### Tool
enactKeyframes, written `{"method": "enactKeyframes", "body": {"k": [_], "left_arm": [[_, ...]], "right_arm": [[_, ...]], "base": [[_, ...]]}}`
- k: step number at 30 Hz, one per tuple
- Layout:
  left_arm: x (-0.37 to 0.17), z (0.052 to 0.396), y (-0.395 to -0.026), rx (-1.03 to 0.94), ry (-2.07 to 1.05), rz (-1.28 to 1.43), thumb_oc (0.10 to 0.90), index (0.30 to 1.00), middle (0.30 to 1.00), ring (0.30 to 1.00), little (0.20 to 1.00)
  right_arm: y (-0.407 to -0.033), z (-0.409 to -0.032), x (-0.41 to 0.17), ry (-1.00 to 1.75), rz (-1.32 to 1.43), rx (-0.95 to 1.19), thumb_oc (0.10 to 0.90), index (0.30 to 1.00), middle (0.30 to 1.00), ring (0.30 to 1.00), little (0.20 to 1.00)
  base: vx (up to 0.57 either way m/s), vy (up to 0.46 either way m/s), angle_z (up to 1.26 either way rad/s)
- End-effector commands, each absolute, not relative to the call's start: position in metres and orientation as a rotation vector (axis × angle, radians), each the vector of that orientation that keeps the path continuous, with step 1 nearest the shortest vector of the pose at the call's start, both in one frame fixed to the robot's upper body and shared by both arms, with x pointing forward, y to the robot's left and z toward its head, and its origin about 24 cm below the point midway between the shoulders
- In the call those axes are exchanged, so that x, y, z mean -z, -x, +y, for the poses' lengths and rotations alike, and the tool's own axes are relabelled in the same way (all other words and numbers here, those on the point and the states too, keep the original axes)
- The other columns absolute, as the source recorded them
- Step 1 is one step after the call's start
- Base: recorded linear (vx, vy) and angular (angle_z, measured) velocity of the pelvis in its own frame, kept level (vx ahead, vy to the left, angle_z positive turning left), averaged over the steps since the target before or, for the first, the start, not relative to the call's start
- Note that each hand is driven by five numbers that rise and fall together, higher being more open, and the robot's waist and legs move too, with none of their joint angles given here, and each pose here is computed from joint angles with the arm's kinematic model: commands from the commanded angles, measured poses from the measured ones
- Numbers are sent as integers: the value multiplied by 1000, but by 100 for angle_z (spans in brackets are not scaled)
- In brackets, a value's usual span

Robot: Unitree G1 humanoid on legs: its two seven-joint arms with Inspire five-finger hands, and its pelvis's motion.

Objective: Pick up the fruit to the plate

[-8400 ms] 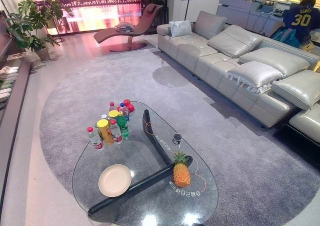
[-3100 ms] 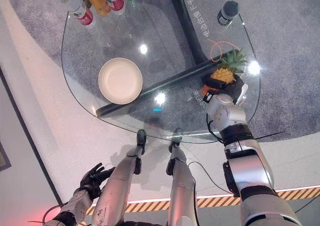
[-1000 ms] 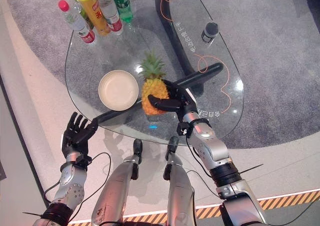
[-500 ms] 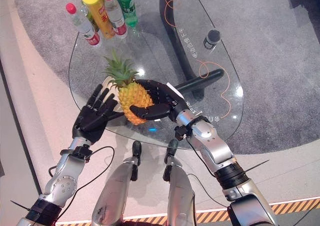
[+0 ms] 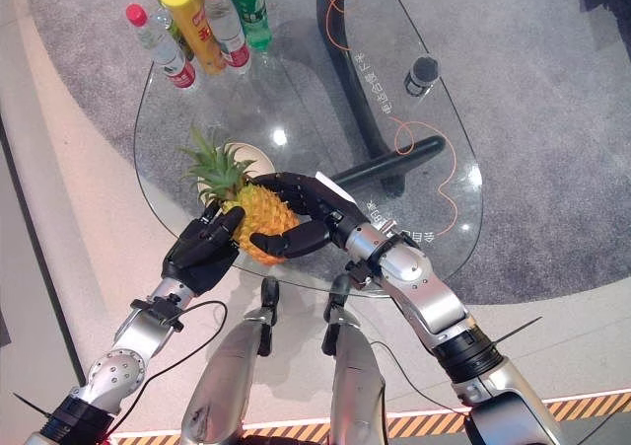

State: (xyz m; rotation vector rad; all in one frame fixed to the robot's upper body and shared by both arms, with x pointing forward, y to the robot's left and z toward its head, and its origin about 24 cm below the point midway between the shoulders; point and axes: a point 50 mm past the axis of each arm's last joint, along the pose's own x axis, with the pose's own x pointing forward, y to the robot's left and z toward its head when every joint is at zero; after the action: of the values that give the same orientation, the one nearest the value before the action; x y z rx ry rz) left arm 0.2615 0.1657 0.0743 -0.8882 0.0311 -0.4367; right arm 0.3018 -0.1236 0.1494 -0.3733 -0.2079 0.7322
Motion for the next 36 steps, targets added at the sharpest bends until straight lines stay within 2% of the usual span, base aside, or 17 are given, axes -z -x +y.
{"method": "enactKeyframes", "body": {"k": [1, 6, 13, 25, 35, 36], "left_arm": [[-141, 140, -252, 750, 930, -269, 800, 900, 900, 900, 900], [-145, 148, -250, 729, 933, -341, 800, 900, 900, 900, 900], [-151, 156, -248, 695, 964, -435, 800, 900, 900, 900, 900], [-163, 168, -244, 594, 1104, -642, 800, 900, 900, 900, 900], [-171, 160, -240, 660, 1185, -764, 800, 900, 900, 900, 900], [-172, 160, -239, 673, 1196, -787, 262, 439, 439, 439, 362]], "right_arm": [[-252, -61, -173, 506, -413, -1173, 100, 300, 300, 300, 200], [-245, -57, -155, 611, -326, -1290, 100, 300, 300, 300, 200], [-239, -48, -150, 606, -307, -1359, 100, 300, 300, 300, 200], [-242, -42, -159, 459, -384, -1264, 100, 300, 300, 300, 200], [-245, -35, -163, 367, -420, -1211, 100, 300, 300, 300, 200], [-244, -34, -164, 362, -422, -1206, 100, 300, 300, 300, 200]], "base": [[12, 4, 5], [15, -11, 6], [14, -31, 7], [5, -8, 1], [14, -3, 1], [0, 0, 0]]}}
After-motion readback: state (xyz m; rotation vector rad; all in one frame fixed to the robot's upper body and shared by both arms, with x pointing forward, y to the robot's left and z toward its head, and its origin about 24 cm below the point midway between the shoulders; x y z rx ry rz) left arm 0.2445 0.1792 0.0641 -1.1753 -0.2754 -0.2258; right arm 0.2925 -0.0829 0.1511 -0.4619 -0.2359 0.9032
